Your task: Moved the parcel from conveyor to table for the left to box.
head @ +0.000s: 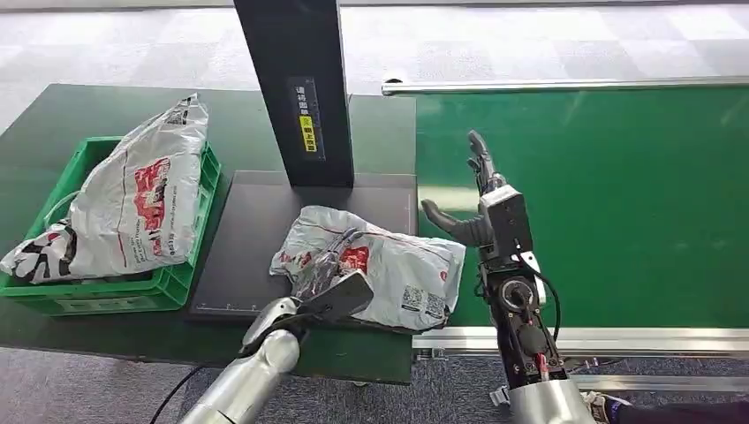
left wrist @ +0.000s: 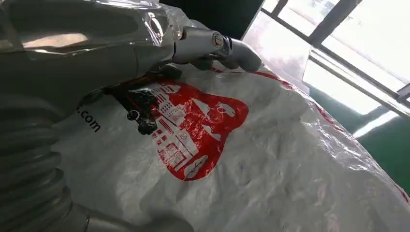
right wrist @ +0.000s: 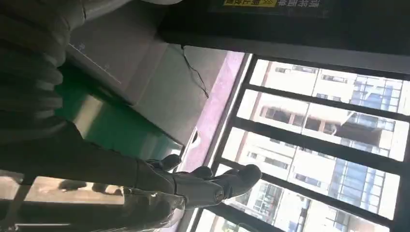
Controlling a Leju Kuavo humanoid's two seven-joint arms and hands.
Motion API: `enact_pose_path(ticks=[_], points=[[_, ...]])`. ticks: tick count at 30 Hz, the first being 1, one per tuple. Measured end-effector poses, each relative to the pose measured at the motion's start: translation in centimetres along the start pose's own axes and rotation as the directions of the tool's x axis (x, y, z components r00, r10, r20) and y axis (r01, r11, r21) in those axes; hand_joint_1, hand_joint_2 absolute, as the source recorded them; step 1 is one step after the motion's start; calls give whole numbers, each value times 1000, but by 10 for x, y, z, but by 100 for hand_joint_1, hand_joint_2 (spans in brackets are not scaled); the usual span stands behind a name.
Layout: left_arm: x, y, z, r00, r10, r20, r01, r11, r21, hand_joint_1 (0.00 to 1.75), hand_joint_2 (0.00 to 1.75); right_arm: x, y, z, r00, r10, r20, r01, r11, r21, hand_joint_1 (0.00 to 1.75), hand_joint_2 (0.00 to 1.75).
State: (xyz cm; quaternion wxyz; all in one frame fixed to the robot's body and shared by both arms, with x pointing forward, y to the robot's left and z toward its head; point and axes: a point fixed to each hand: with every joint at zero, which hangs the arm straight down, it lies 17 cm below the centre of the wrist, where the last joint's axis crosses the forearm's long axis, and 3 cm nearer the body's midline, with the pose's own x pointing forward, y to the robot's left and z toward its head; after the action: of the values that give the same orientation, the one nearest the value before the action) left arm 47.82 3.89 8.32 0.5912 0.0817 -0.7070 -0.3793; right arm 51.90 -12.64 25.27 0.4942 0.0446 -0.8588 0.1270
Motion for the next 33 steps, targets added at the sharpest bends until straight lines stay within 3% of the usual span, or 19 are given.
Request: enact_pose_path(ticks=[6,8,9,13,22,26,33], points=[[-1,-2,-1,1000,1,-4,-1,1000,-6,12,175,-1,-1,0,1000,0,-2,0,1000,-3,0,175],[-1,-3,-1,1000,1,-5,-1,1000,-8,157,175,-1,-2,1,1000,0,-3,0,1000,-5,0,175],[-1,-3,-1,1000,1,-5,-1,1000,-8,171,175,-1,-2,1,1000,0,-3,0,1000,-5,0,175],[10,-2,-7,999,-5,35,5,1000,0,175,175,-2,-9,6,1000,6,-3,-6,1000,-29,0,175],[79,-5,-43,981,141,131,-134,989,-61,175,175,-22,-63,30,998,-18,-56,10,991,-135,0,175],[98,48,-43,957,98,272,-156,967,203,175,175,-26,-72,44,998,-4,-64,-5,988,-153,0,175],[97,55,-39,955,95,281,-166,956,241,175,175,-28,-76,54,998,6,-69,-17,987,-159,0,175]])
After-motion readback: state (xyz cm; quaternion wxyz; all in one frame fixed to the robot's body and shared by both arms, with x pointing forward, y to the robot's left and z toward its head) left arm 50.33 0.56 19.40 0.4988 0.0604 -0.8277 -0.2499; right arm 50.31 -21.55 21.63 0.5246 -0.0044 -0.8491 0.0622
